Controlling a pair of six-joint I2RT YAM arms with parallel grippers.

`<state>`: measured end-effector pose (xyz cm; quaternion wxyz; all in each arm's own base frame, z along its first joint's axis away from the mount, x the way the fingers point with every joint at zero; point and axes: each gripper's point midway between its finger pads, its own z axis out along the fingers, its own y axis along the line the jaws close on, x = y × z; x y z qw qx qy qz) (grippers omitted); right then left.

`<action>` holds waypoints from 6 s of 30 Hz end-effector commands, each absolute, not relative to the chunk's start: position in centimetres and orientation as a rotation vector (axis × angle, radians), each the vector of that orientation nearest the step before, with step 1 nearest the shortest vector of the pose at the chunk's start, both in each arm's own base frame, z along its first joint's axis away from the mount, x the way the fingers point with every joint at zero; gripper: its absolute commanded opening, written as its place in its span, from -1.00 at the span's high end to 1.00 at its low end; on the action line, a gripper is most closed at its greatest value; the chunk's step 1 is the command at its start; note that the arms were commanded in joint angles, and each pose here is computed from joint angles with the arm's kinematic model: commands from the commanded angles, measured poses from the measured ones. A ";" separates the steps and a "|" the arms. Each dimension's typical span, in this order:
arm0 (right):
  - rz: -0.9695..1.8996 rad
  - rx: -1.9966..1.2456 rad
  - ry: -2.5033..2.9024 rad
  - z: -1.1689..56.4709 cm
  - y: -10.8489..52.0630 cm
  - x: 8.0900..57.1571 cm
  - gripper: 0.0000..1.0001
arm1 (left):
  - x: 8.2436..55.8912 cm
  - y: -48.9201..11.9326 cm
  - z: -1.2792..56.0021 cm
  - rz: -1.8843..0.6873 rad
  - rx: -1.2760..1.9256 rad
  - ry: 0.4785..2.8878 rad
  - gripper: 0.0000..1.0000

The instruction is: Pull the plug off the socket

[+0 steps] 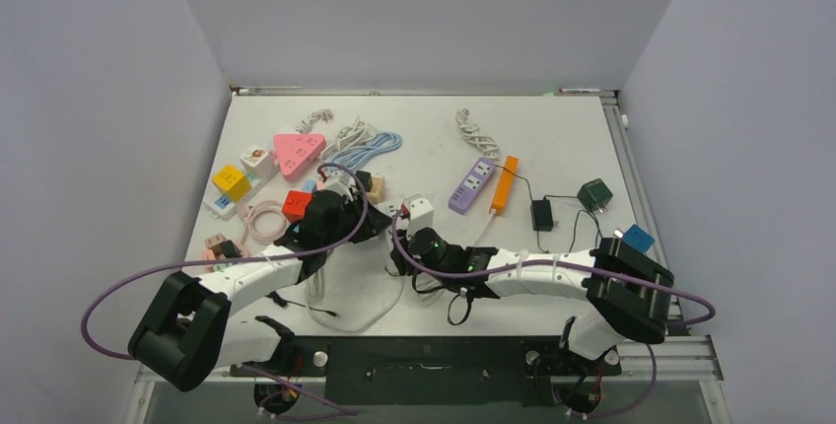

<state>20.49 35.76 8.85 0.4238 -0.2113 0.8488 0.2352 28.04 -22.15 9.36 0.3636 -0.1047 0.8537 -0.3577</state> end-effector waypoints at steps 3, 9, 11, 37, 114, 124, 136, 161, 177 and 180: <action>0.535 -0.540 2.052 10.8 36.3 21.4 0.89 | 29.2 -22.0 10.4 -0.920 -0.302 2.144 1.00; 0.675 -0.560 2.036 11.5 36.6 21.1 0.89 | 29.1 -22.4 11.2 -0.954 -0.245 2.107 1.00; 0.743 -0.564 2.027 11.8 36.5 21.2 0.89 | 29.0 -22.6 11.8 -0.973 -0.209 2.085 1.00; 0.902 -0.576 2.020 12.1 35.4 22.7 0.89 | 28.6 -21.5 11.8 -0.895 -0.125 2.085 1.00; -0.417 0.215 2.070 22.1 4.6 34.7 0.89 | 33.4 -24.4 24.1 -0.989 0.140 2.027 1.00; -0.633 0.532 2.211 12.7 -4.3 33.8 0.84 | 35.3 -28.2 24.1 -1.073 0.218 2.059 1.00; -0.587 0.828 2.104 12.0 -10.8 31.0 0.69 | 39.7 -36.0 19.5 -0.990 0.301 2.158 1.00; -0.291 0.744 2.083 13.6 -7.8 32.6 0.35 | 43.2 -41.3 9.2 -1.079 0.553 2.300 0.99; -0.188 0.684 2.007 16.5 -6.7 32.6 -0.26 | 42.5 -47.1 7.4 -1.140 0.464 2.281 0.83; -0.173 0.677 2.008 16.6 -6.5 32.6 -0.28 | 43.0 -46.2 7.0 -1.082 0.422 2.300 0.45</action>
